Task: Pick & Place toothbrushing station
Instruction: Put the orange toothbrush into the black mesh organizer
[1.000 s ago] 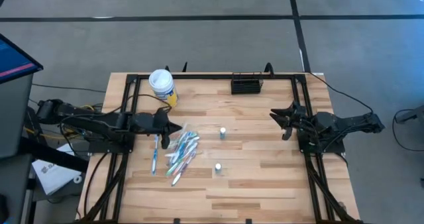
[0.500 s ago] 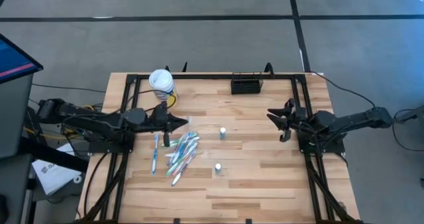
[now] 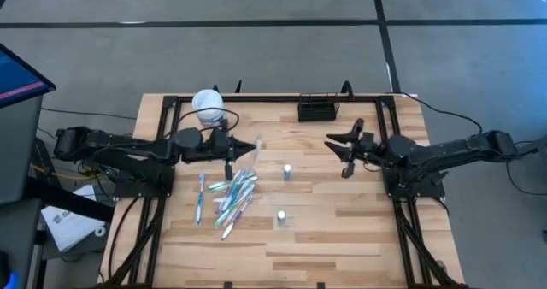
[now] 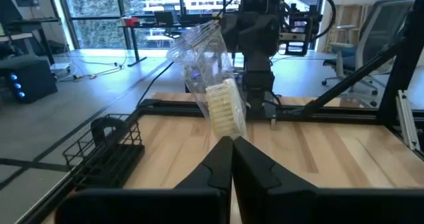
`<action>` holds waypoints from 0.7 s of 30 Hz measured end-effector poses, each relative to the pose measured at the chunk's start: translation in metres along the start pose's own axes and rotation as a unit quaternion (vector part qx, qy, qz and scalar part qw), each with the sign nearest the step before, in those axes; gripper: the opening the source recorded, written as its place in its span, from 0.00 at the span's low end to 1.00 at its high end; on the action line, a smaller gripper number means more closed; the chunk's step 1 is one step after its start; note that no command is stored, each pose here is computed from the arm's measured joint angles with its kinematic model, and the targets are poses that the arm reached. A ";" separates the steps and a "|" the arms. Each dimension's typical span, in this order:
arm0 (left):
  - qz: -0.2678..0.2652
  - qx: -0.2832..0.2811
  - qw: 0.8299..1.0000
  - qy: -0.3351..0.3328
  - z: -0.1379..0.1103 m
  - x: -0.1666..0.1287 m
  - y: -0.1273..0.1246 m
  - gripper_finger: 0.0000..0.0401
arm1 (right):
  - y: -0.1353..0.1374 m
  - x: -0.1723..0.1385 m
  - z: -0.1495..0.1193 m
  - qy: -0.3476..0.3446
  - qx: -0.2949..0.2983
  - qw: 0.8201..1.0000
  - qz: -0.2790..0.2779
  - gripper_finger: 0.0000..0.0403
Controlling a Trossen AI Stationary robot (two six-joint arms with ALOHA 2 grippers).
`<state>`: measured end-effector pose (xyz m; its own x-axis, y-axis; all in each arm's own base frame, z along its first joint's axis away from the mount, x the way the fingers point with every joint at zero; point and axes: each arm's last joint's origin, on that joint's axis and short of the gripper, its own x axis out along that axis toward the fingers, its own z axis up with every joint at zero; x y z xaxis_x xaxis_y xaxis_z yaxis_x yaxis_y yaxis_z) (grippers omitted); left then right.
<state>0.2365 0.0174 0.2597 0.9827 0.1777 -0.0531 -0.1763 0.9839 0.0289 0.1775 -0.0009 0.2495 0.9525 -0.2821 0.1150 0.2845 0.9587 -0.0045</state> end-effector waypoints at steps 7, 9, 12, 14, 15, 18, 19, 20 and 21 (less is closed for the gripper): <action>-0.016 0.014 1.000 -0.023 0.014 0.021 0.008 0.00 | -0.007 0.042 -0.001 0.043 -0.008 0.999 0.013 0.24; -0.014 0.022 0.999 -0.026 0.017 0.026 0.009 0.00 | -0.009 0.055 0.000 0.047 -0.008 0.999 0.023 0.24; -0.011 0.026 0.999 -0.032 0.022 0.033 0.011 0.00 | -0.011 0.069 -0.001 0.049 -0.008 0.998 0.035 0.24; -0.011 0.028 0.999 -0.034 0.023 0.037 0.011 0.00 | -0.012 0.078 0.000 0.046 -0.007 0.998 0.044 0.24; -0.010 0.034 0.999 -0.035 0.024 0.039 0.011 0.00 | -0.013 0.081 -0.001 0.048 -0.007 0.998 0.049 0.24; -0.009 0.048 0.998 -0.042 0.025 0.045 0.011 0.00 | -0.013 0.090 -0.002 0.051 -0.007 0.997 0.060 0.24; -0.008 0.048 0.998 -0.044 0.025 0.047 0.011 0.00 | -0.013 0.093 -0.002 0.052 -0.007 0.997 0.061 0.24; -0.007 0.048 0.998 -0.045 0.025 0.049 0.012 0.00 | -0.012 0.095 -0.002 0.054 -0.007 0.997 0.062 0.24; -0.005 0.048 0.998 -0.048 0.025 0.051 0.013 0.00 | -0.012 0.097 -0.003 0.057 -0.007 0.996 0.063 0.24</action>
<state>0.2857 0.0387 0.2823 0.9862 0.1603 0.0409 -0.1643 0.9784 0.1252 0.2673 -0.0396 0.2577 0.9866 -0.1633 -0.0005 0.1632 0.9862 -0.0261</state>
